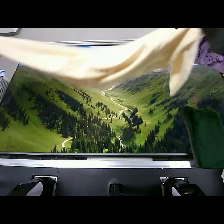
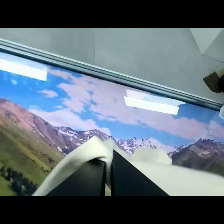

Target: Fold the clothes and pants, and hang the long-sleeved shirts on hangers.

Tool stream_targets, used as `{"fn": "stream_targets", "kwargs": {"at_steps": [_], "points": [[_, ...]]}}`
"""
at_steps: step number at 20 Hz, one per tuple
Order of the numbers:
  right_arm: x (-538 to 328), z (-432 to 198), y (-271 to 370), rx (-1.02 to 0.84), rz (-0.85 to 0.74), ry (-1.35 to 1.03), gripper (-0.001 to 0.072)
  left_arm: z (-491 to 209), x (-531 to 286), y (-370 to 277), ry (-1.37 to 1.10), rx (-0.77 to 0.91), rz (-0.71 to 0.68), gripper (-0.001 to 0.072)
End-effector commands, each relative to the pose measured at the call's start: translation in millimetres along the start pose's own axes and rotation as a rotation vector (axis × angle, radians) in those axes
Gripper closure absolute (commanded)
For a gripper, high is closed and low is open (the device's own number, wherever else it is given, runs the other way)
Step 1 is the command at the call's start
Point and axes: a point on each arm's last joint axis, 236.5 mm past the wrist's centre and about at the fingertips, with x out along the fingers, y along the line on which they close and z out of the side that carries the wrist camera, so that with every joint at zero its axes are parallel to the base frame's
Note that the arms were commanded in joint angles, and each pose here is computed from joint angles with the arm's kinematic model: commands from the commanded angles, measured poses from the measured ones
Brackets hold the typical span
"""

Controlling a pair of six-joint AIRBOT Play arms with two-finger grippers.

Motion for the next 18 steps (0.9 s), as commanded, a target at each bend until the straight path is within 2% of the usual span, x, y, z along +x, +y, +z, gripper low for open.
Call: {"fn": "stream_targets", "kwargs": {"at_steps": [1,6,8,13,15,18], "points": [[-37.4,14.7,4.5,0.039,-0.035,-0.057,0.0687,-5.6,-55.6,1.9,-0.012,0.004,0.077,0.0693],[57.5,-38.5,-35.9,0.144,-0.066,0.145,0.0687,-52.9,-1.8,32.5,0.173,-0.068,0.124,0.0692],[123.2,-91.1,-61.2,0.218,-0.075,0.291,0.0686,-104.5,44.8,62.8,0.336,-0.118,0.17,0.0692],[272.5,-269.8,-112.3,0.494,-0.069,0.584,0.0686,-275.8,151.2,144.5,0.717,-0.282,0.286,0.0691],[307.5,-336.0,-121.4,0.628,-0.068,0.651,0.0685,-334.5,178.7,167.8,0.825,-0.346,0.32,0.0691],[328.3,-396.9,-125.4,0.777,-0.08,0.718,0.0685,-392.7,204.9,184.9,0.925,-0.433,0.341,0.0691]]}}
